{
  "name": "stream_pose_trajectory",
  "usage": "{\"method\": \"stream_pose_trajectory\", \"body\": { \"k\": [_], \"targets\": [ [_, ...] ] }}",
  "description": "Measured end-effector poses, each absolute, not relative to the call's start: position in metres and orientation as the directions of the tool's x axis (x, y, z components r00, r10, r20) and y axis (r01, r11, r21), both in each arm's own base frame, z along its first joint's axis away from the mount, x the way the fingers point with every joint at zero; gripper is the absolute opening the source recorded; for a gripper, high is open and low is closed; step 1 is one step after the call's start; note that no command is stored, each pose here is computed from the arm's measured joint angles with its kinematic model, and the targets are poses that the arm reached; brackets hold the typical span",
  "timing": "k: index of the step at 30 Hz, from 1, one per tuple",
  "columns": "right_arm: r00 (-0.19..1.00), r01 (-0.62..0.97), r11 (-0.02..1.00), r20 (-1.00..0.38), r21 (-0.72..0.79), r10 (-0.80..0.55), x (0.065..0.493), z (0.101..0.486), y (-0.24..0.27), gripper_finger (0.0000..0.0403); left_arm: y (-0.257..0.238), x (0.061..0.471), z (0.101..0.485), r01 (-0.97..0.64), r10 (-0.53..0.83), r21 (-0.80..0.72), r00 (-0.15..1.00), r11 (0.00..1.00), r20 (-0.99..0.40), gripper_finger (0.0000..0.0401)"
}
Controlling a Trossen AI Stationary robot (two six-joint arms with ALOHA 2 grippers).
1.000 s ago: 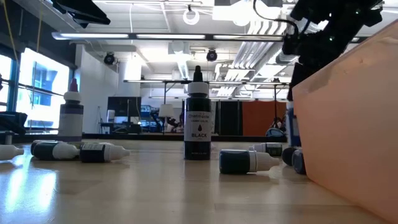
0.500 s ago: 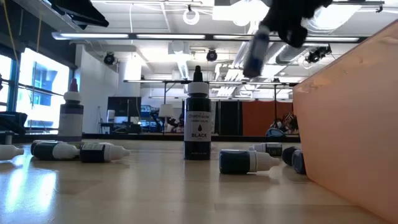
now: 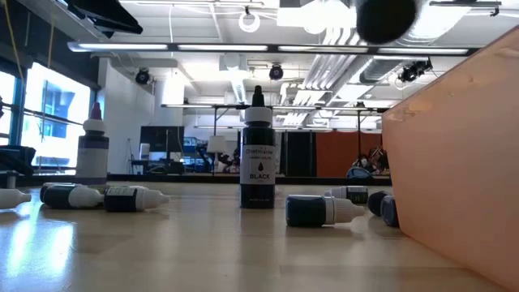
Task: Pick & Place food coloring
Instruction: Put the large blue food coloring bottle into the orange bin
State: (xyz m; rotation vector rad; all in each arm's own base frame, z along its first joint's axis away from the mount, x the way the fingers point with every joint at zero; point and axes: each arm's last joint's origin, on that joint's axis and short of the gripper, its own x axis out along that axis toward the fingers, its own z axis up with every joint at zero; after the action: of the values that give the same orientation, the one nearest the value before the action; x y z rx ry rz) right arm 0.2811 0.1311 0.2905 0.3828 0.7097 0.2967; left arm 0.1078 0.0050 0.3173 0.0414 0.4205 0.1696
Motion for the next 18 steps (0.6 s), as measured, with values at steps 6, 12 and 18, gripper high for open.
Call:
{"method": "stream_pose_trajectory", "body": {
  "k": [6, 12, 18],
  "targets": [
    [0.635, -0.182, 0.909, -0.661, 0.375, 0.4, 0.29, 0.262, 0.156, 0.0033, 0.005, 0.108, 0.317, -0.16, 0.173, 0.066, 0.899, 0.985, -0.403, 0.0108],
    [0.594, -0.154, 0.931, -0.722, 0.33, 0.355, 0.297, 0.239, 0.164, 0.0033, 0.005, 0.108, 0.317, -0.161, 0.172, 0.063, 0.899, 0.985, -0.403, 0.0108],
    [0.545, -0.121, 0.953, -0.784, 0.278, 0.298, 0.299, 0.223, 0.163, 0.0038, 0.005, 0.108, 0.317, -0.161, 0.173, 0.063, 0.899, 0.985, -0.403, 0.0108]
  ]
}}
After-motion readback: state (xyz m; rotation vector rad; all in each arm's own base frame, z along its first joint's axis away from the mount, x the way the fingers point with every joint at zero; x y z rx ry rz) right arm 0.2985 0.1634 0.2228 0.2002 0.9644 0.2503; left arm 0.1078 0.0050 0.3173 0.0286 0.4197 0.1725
